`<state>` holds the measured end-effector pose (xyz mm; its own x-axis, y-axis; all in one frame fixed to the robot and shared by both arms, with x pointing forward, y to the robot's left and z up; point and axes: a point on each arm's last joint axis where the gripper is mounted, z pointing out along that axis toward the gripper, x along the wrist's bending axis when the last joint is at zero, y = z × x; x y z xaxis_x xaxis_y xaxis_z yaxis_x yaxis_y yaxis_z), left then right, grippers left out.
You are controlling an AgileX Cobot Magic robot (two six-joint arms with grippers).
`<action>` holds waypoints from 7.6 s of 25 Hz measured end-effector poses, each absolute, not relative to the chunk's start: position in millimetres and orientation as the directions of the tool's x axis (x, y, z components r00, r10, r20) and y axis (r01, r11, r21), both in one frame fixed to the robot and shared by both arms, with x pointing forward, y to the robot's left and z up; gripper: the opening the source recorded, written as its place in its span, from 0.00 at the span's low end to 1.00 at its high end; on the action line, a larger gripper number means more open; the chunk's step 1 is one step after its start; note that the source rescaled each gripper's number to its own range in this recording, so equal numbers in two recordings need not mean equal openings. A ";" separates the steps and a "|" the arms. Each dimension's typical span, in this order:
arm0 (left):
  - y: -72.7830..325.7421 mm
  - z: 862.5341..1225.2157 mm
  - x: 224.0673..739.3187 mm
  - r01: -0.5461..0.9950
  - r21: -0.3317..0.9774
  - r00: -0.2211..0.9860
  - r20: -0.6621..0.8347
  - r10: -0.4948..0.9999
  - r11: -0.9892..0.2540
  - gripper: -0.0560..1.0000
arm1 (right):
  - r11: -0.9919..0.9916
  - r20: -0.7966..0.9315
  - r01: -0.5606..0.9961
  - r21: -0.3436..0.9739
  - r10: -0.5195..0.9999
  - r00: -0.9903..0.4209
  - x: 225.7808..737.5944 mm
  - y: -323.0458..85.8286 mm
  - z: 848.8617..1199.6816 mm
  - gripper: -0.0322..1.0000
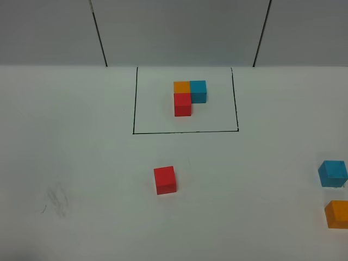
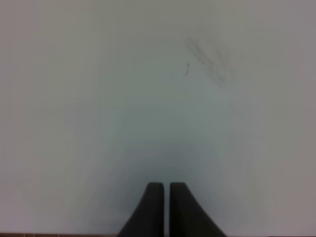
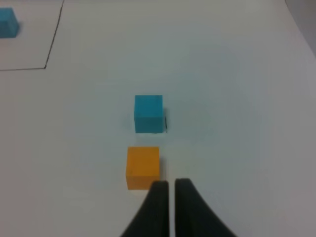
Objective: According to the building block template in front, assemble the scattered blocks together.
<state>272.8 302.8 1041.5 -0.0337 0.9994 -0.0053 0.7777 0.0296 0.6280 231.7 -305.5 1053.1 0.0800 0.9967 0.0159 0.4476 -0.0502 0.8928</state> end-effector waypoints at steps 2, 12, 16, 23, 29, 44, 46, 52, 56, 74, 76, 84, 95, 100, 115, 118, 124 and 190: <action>302.8 1041.5 272.8 0.778 0.628 -0.034 -0.006 0.999 0.030 0.05 | -0.050 0.016 0.448 0.893 0.997 0.080 231.7 -305.5 1053.1 0.03; 302.7 1041.5 272.8 0.778 0.628 -0.033 -0.006 0.999 0.030 0.05 | -0.050 0.016 0.448 0.893 0.997 0.080 231.7 -305.5 1053.1 0.03; 302.7 1041.5 272.8 0.778 0.628 -0.033 -0.006 0.999 0.030 0.05 | -0.050 0.016 0.448 0.893 0.997 0.080 231.7 -305.5 1053.1 0.03; 302.7 1041.5 272.8 0.778 0.628 -0.033 -0.006 0.999 0.030 0.05 | -0.050 0.016 0.448 0.893 0.997 0.080 231.7 -305.5 1053.1 0.03; 302.7 1041.5 272.8 0.778 0.628 -0.033 -0.006 0.999 0.030 0.05 | -0.052 0.020 0.448 0.893 0.997 0.078 231.7 -305.2 1053.1 0.03; 302.7 1041.5 272.8 0.778 0.628 -0.033 -0.006 0.999 0.030 0.05 | -0.037 0.007 0.434 0.900 0.997 0.071 229.1 -305.3 1060.4 0.60; 302.7 1041.5 272.8 0.778 0.628 -0.033 -0.006 0.999 0.030 0.05 | -0.035 0.000 0.443 0.896 0.997 0.077 229.0 -305.9 1069.2 0.77; 302.7 1041.5 272.8 0.778 0.628 -0.033 -0.006 0.999 0.030 0.05 | 0.004 -0.068 0.458 0.889 0.990 0.123 242.2 -312.4 1111.7 0.97; 302.7 1041.5 272.8 0.778 0.628 -0.033 -0.006 0.999 0.030 0.05 | 0.041 -0.118 0.526 0.850 0.987 0.113 269.2 -313.6 1134.2 0.98; 302.7 1041.5 272.8 0.778 0.628 -0.033 -0.006 0.999 0.030 0.05 | 0.021 -0.082 0.840 0.542 0.996 0.027 415.3 -304.6 1082.4 0.93; 302.7 1041.5 272.8 0.778 0.628 -0.033 -0.006 0.999 0.030 0.05 | 0.010 -0.074 0.852 0.523 0.997 0.034 421.0 -304.3 1068.5 0.92; 302.7 1041.5 272.8 0.778 0.628 -0.033 -0.006 0.999 0.030 0.05 | -0.020 -0.028 0.875 0.483 0.999 0.038 426.7 -300.7 1029.1 0.91; 302.7 1041.5 272.8 0.778 0.628 -0.032 -0.005 0.999 0.028 0.05 | -0.054 0.015 0.922 0.384 0.999 0.052 439.5 -297.2 977.1 0.92; 302.7 1041.5 272.8 0.778 0.628 -0.032 -0.005 0.999 0.028 0.05 | -0.052 0.013 0.937 0.345 0.999 0.051 448.9 -296.9 961.4 0.92; 302.7 1041.5 272.8 0.778 0.628 -0.032 -0.005 0.999 0.028 0.05 | -0.044 0.005 0.972 0.230 0.999 0.044 468.9 -296.5 910.5 0.92; 302.7 1041.5 272.8 0.778 0.628 -0.032 -0.005 0.999 0.028 0.05 | -0.039 0.003 0.972 0.231 0.999 0.039 471.7 -296.6 904.7 0.92; 302.7 1041.5 272.8 0.778 0.628 -0.032 -0.005 0.999 0.028 0.05 | -0.030 -0.002 0.976 0.217 0.999 0.032 473.9 -296.8 895.3 0.92; 302.7 1041.5 272.8 0.778 0.628 -0.032 -0.005 0.999 0.028 0.05 | 0.274 0.090 0.682 0.679 0.890 -0.447 451.1 -263.4 1116.5 0.57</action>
<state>272.8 302.7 1041.5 -0.0317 0.9995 -0.0051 0.7777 0.0279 0.6280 451.1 -263.4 1116.5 -0.4468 0.8901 0.0900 0.6817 0.2736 0.6786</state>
